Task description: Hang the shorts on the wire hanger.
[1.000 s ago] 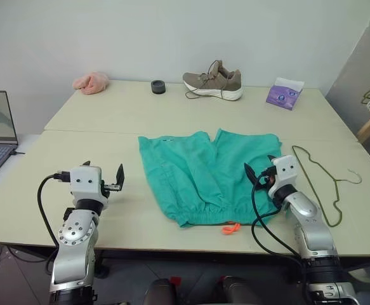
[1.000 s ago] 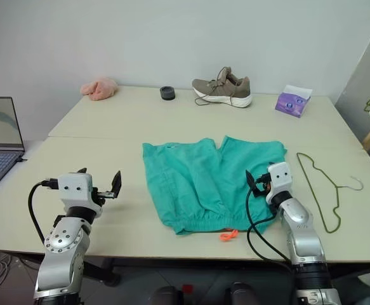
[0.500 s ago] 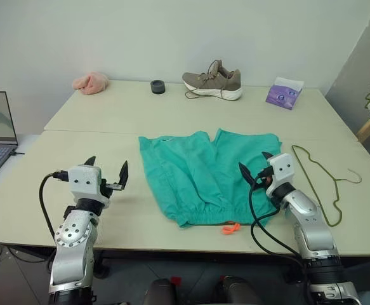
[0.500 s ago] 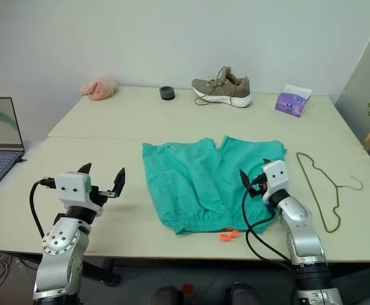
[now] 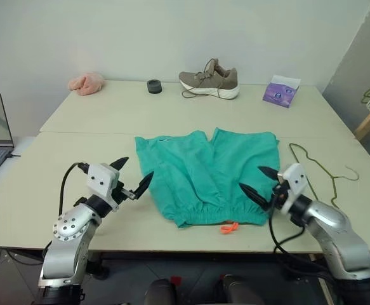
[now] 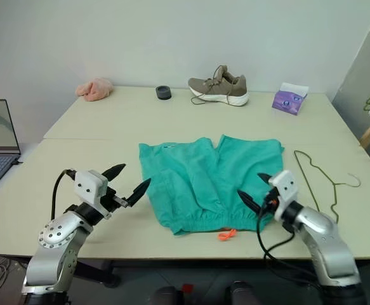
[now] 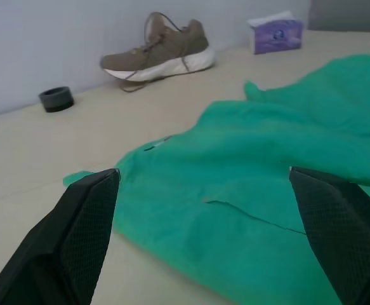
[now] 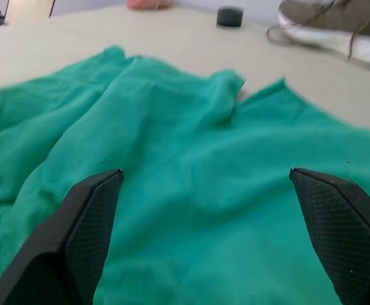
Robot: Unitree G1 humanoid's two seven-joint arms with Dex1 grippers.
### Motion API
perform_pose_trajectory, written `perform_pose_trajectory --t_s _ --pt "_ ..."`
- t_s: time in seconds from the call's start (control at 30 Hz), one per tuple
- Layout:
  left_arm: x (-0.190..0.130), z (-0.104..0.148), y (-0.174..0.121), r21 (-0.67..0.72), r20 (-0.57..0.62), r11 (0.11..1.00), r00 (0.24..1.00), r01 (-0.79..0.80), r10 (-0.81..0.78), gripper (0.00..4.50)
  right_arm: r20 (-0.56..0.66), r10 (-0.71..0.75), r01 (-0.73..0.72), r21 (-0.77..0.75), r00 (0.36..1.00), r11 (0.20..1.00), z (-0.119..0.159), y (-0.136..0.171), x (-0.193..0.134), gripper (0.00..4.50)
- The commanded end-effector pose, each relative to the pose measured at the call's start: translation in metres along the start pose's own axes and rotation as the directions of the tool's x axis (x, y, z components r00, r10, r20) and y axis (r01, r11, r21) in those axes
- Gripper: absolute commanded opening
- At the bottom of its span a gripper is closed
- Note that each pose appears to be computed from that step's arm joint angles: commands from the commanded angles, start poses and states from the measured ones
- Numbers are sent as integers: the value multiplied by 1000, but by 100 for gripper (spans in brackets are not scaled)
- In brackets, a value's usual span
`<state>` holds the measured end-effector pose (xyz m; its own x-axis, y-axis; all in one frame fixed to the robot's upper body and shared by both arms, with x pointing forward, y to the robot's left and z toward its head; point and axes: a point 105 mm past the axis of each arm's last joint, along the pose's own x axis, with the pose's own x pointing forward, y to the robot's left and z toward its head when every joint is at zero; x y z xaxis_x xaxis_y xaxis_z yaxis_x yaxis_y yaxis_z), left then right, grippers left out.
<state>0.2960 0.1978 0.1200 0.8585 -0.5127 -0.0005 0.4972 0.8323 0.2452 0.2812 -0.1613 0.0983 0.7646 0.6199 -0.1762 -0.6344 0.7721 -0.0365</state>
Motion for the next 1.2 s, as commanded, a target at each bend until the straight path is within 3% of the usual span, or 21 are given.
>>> perform_pose_trajectory --t_s 0.03,0.27,0.47,0.57,0.77,0.87,1.0,1.2 --pt "5 21 -15 35 37 991 991 129 -130 450 -50 33 -29 83 998 996 2 6 -16 448" --pt "3 32 -27 41 15 958 958 285 -286 450 -100 3 17 202 995 979 -7 9 -33 448" --pt "-8 26 -44 -14 -29 906 906 423 -423 450 -186 -35 87 281 982 956 -32 5 -50 448" --pt "-11 21 -45 -19 -49 892 891 451 -451 450 -225 -21 92 310 974 946 -44 7 -46 448" --pt "-8 21 -41 -11 -43 902 901 431 -431 450 -162 65 9 420 985 908 -32 17 -18 448" --pt "-8 21 -41 -8 -42 905 904 426 -426 450 -170 101 -14 449 980 893 -28 20 -9 385" --pt "-9 21 -42 -8 -46 909 908 416 -416 450 -243 167 -50 425 956 904 -29 23 -5 247" --pt "-10 18 -41 -4 -53 919 917 395 -395 450 -329 102 -45 175 939 984 -3 -33 17 25"
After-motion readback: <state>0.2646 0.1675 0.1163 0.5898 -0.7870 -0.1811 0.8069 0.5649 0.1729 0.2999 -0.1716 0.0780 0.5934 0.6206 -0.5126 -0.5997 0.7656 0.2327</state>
